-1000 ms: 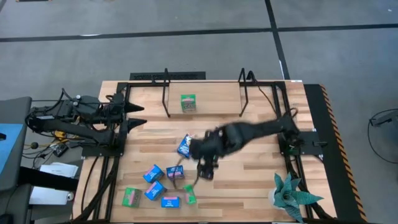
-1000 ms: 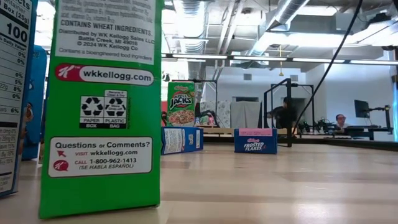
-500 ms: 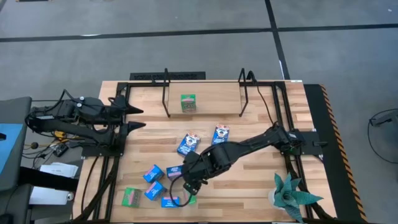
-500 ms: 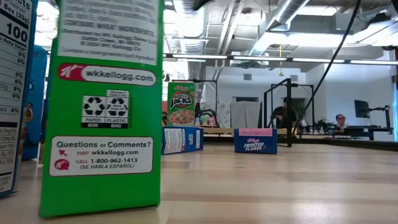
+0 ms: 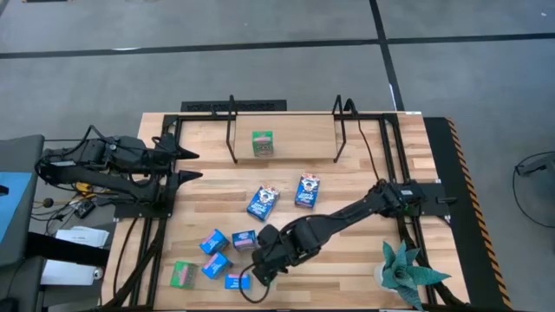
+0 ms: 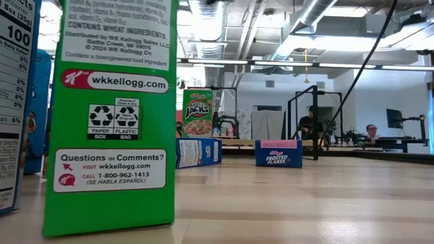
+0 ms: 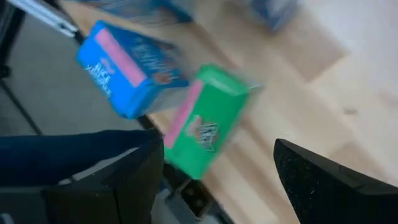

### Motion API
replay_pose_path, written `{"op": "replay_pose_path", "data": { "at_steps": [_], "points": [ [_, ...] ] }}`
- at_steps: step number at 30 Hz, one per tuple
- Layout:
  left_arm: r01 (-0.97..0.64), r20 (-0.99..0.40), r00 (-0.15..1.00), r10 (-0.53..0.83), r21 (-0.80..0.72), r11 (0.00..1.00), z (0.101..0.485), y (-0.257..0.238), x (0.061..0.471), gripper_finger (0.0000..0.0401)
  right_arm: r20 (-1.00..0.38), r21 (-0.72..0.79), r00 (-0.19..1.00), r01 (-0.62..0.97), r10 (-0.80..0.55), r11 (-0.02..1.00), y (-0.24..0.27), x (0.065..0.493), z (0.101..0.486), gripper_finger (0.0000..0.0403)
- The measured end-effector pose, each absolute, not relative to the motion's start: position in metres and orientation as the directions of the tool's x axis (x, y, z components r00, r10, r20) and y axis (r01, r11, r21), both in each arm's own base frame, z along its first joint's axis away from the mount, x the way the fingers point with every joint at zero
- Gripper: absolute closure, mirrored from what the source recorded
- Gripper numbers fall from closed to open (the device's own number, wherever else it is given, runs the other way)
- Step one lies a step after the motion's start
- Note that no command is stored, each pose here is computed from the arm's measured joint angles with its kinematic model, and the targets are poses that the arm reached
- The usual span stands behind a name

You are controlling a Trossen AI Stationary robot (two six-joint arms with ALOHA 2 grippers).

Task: Stack cereal on shelf
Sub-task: Put the right green cereal box on the shelf aligned with the other green cereal box

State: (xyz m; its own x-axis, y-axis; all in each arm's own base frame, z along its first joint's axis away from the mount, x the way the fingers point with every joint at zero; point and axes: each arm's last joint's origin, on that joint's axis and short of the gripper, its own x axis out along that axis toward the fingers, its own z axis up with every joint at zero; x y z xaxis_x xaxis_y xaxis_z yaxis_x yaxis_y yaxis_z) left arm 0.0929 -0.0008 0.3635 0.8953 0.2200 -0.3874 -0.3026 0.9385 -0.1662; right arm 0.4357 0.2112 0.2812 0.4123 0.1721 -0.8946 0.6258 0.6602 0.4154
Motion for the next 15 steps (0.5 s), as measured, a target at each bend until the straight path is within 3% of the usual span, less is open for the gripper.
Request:
{"op": "replay_pose_path", "data": {
  "at_steps": [15],
  "points": [
    [-0.311,-0.394,0.891,0.226,-0.165,0.936,0.363,-0.001,0.093,0.0096,-0.901,0.387,0.417,0.639,0.124,0.665,0.220,0.443,0.259,0.0077]
  ]
}}
